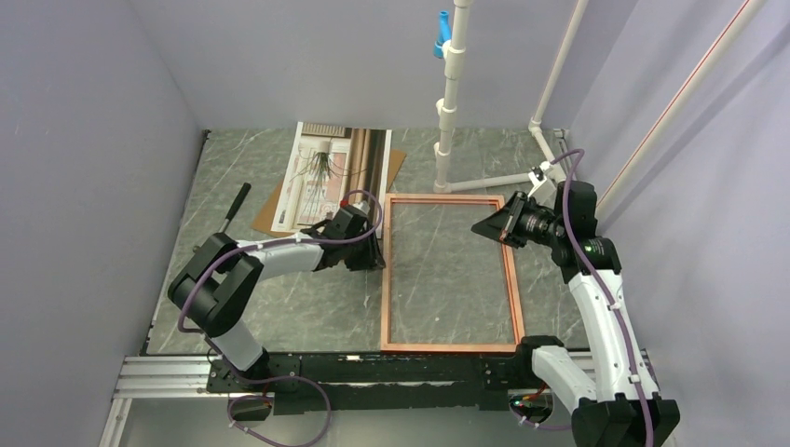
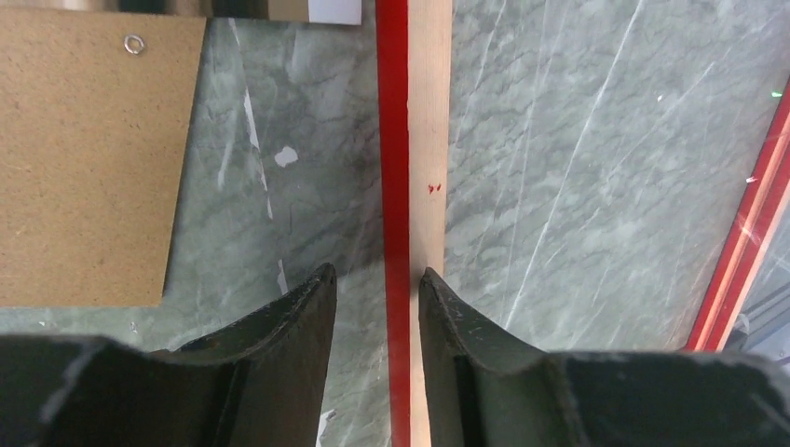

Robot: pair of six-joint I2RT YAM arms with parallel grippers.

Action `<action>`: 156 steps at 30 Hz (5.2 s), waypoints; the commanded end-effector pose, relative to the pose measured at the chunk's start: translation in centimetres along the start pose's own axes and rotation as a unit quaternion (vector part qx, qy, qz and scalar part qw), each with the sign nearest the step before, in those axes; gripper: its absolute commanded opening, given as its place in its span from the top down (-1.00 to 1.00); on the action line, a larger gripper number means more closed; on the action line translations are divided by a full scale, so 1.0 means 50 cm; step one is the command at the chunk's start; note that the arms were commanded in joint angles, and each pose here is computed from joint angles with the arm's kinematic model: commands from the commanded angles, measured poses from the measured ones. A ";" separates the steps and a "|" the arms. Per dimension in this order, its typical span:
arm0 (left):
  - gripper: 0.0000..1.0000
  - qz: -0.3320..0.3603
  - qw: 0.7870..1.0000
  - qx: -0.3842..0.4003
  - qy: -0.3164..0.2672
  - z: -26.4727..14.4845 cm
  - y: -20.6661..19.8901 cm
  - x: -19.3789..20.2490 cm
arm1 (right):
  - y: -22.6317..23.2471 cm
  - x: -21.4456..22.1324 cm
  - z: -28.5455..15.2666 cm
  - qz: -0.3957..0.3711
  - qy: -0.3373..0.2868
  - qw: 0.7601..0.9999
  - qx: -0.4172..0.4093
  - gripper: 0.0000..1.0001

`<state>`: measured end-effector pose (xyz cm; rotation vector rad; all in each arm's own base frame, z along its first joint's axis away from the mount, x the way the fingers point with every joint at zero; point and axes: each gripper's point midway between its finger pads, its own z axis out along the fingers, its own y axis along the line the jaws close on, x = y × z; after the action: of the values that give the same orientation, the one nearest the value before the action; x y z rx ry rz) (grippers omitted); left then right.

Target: Put the photo into the frame

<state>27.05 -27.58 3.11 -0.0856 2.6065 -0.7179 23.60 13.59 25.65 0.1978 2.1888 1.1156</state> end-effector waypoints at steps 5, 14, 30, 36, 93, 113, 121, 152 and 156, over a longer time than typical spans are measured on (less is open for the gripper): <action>0.25 0.018 0.999 -0.029 -0.003 0.008 0.007 -0.013 | -0.001 -0.020 0.017 0.000 -0.004 0.999 -0.032 1.00; 0.38 0.021 0.998 -0.058 -0.002 0.006 0.028 -0.013 | -0.024 -0.027 0.029 0.007 -0.007 1.000 -0.021 1.00; 0.42 0.024 0.997 -0.067 0.002 0.007 0.035 -0.011 | -0.056 -0.012 0.056 0.032 0.008 0.999 -0.030 1.00; 0.44 0.024 0.997 -0.068 0.003 0.008 0.036 -0.011 | -0.045 -0.017 0.052 0.040 0.002 0.998 -0.038 1.00; 0.58 0.032 0.996 -0.079 0.016 0.021 0.044 -0.002 | -0.045 0.012 0.040 0.054 0.018 0.998 -0.037 1.00; 0.59 0.035 0.996 -0.083 0.021 0.026 0.046 0.002 | -0.052 0.035 0.039 0.062 0.038 0.997 -0.037 1.00; 0.59 0.037 0.995 -0.085 0.023 0.027 0.045 0.003 | -0.070 0.045 0.046 0.064 0.056 0.996 -0.023 1.00; 0.61 0.041 0.995 -0.086 0.029 0.036 0.044 0.006 | -0.166 0.055 0.043 0.016 0.065 0.993 0.093 1.00; 0.61 0.042 0.995 -0.086 0.030 0.037 0.041 0.008 | -0.187 0.067 0.047 0.015 0.073 0.992 0.106 1.00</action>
<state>28.56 -28.24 3.53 -0.0326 2.6308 -0.6141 25.33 10.63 17.93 0.2617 2.3537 0.9574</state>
